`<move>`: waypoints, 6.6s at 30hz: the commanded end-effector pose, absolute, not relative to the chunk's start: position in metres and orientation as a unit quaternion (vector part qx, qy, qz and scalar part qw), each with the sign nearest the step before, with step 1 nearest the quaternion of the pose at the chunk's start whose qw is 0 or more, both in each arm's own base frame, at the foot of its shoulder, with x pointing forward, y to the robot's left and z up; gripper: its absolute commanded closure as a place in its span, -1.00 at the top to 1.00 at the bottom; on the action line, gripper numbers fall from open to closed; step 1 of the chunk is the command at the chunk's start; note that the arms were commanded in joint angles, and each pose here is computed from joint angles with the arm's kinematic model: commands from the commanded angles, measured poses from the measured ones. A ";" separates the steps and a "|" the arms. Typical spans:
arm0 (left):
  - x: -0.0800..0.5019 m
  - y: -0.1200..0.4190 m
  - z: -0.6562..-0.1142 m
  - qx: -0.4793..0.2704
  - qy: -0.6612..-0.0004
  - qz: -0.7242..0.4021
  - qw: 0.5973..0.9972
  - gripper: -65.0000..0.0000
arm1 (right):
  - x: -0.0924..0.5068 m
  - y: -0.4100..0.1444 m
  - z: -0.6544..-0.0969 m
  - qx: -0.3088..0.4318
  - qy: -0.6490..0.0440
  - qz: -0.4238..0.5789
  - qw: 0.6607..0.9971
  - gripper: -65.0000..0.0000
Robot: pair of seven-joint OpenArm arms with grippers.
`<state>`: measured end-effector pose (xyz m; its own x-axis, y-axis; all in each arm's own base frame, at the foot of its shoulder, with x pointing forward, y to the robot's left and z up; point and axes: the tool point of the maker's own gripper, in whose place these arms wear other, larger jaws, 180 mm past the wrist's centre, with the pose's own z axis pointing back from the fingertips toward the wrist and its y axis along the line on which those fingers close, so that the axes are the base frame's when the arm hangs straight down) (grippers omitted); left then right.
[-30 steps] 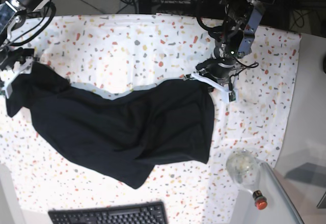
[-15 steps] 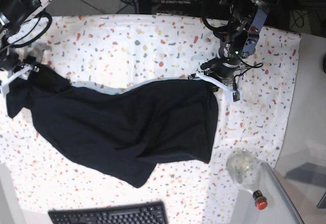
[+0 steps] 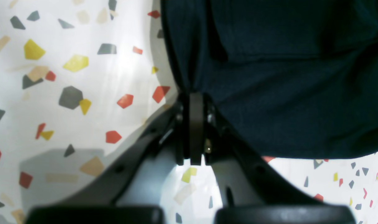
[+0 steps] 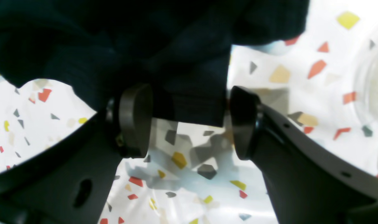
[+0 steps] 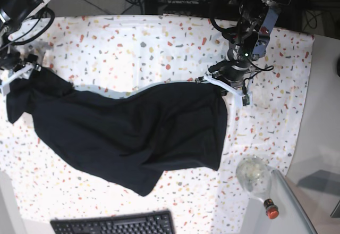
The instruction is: Layout the t-shirt on the table in an organized manner, then fold the t-shirt properly
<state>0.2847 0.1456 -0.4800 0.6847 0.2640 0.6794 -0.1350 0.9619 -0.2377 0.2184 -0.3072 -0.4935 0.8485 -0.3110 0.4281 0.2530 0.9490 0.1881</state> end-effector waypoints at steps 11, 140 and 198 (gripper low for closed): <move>0.294 0.147 -0.470 -0.083 -0.402 0.103 0.906 -1.00 | 0.216 -0.304 -0.502 0.079 -0.225 -0.156 0.959 -0.11; 0.220 0.180 -0.470 0.029 -0.321 -0.007 0.947 -1.00 | 0.290 -0.355 -0.488 0.110 -0.302 -0.182 0.929 0.31; 0.479 0.120 -0.121 -0.044 -0.679 -0.001 0.733 -1.00 | 0.346 -0.396 -0.103 -0.332 -0.437 0.077 0.832 -1.00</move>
